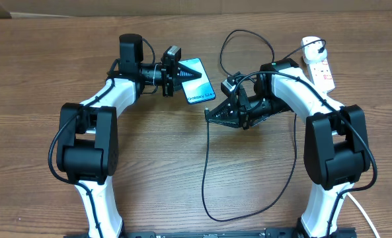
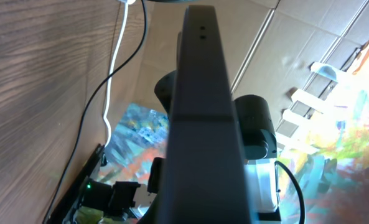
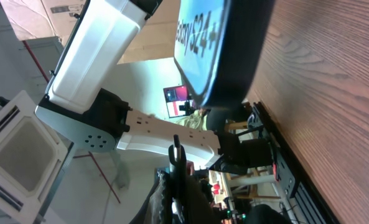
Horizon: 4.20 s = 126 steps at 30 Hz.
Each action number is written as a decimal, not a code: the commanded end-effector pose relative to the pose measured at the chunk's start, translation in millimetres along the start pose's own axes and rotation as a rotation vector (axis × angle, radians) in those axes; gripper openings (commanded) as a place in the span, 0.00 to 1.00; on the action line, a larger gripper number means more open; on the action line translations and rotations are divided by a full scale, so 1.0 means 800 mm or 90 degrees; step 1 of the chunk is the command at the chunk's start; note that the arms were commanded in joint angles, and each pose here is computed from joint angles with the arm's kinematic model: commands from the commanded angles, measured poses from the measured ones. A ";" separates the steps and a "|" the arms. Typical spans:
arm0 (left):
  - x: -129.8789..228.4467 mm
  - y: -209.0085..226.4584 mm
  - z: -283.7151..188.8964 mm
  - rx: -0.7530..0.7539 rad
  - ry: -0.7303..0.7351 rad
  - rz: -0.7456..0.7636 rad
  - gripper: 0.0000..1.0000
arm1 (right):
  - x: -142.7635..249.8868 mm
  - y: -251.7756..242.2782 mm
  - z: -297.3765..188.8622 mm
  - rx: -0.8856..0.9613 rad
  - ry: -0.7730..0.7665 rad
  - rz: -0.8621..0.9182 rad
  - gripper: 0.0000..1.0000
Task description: Plug charger to phone and switch on socket
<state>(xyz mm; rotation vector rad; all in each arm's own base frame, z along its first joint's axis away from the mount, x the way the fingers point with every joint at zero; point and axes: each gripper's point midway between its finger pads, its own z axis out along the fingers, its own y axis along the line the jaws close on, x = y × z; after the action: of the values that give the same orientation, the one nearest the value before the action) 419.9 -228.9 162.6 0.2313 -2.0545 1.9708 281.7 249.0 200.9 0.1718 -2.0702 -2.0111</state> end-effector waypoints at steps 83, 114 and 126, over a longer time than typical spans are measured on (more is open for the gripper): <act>0.026 -0.016 0.038 -0.003 0.077 0.030 0.04 | -0.007 0.028 -0.011 -0.023 -0.029 -0.022 0.04; 0.026 -0.015 0.038 -0.003 0.078 0.026 0.04 | -0.010 0.028 -0.017 -0.023 -0.037 -0.025 0.04; 0.026 -0.015 0.038 -0.003 0.078 0.027 0.04 | -0.013 0.026 -0.017 -0.023 -0.037 -0.045 0.04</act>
<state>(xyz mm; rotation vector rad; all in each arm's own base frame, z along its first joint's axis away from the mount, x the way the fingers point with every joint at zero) 407.5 -256.0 172.5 0.1468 -2.0241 1.9417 290.6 241.6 199.1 0.1502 -2.0872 -2.0297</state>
